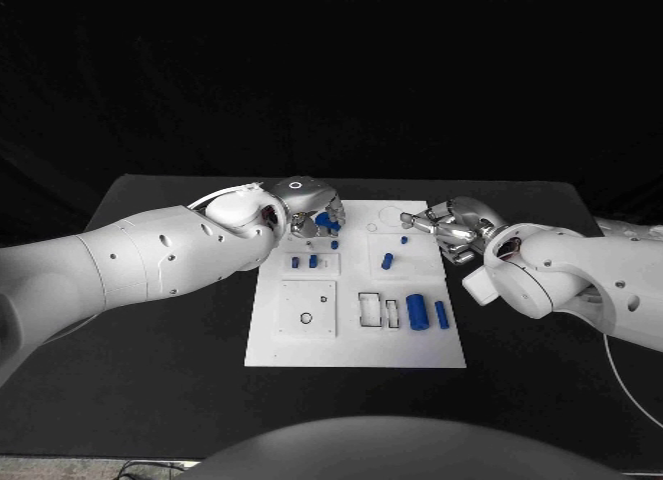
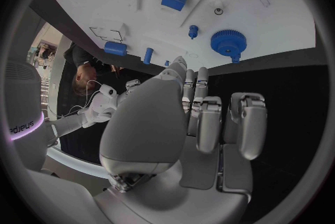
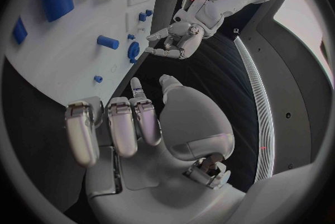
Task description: Assemble the parts on the task board
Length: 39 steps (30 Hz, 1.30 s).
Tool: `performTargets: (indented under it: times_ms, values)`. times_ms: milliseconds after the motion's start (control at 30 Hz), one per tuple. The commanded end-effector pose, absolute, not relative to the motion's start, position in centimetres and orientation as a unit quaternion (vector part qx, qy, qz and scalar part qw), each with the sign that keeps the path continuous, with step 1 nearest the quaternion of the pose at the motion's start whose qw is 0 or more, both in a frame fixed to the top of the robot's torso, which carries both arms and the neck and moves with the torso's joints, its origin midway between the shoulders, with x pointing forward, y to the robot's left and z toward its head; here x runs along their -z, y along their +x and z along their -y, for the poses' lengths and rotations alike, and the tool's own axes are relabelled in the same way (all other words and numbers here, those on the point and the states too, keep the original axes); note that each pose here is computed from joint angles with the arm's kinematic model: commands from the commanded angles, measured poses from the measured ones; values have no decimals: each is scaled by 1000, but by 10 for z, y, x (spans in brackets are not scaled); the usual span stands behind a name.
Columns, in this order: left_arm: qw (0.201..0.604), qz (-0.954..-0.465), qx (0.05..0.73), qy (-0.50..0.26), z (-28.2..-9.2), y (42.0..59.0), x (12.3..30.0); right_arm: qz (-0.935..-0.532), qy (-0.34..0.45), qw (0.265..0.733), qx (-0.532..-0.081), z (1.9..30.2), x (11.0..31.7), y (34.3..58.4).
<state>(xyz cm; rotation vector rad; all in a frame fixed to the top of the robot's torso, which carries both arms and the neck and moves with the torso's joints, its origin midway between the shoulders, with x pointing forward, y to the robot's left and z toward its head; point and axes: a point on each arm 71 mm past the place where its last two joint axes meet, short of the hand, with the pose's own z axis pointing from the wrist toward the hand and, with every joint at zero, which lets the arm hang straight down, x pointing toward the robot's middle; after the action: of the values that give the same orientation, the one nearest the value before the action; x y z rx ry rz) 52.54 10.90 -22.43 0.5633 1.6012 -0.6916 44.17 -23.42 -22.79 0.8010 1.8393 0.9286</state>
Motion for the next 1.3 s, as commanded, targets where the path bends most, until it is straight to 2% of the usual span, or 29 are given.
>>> performTargets:
  times_ms: [33,1300]
  values:
    - [588,-712,288,253,-107,525,231,-748,320,443,-378,233,229,441]
    - [563,-737,269,259,-99,527,246,-750,321,440,-375,233,229,440]
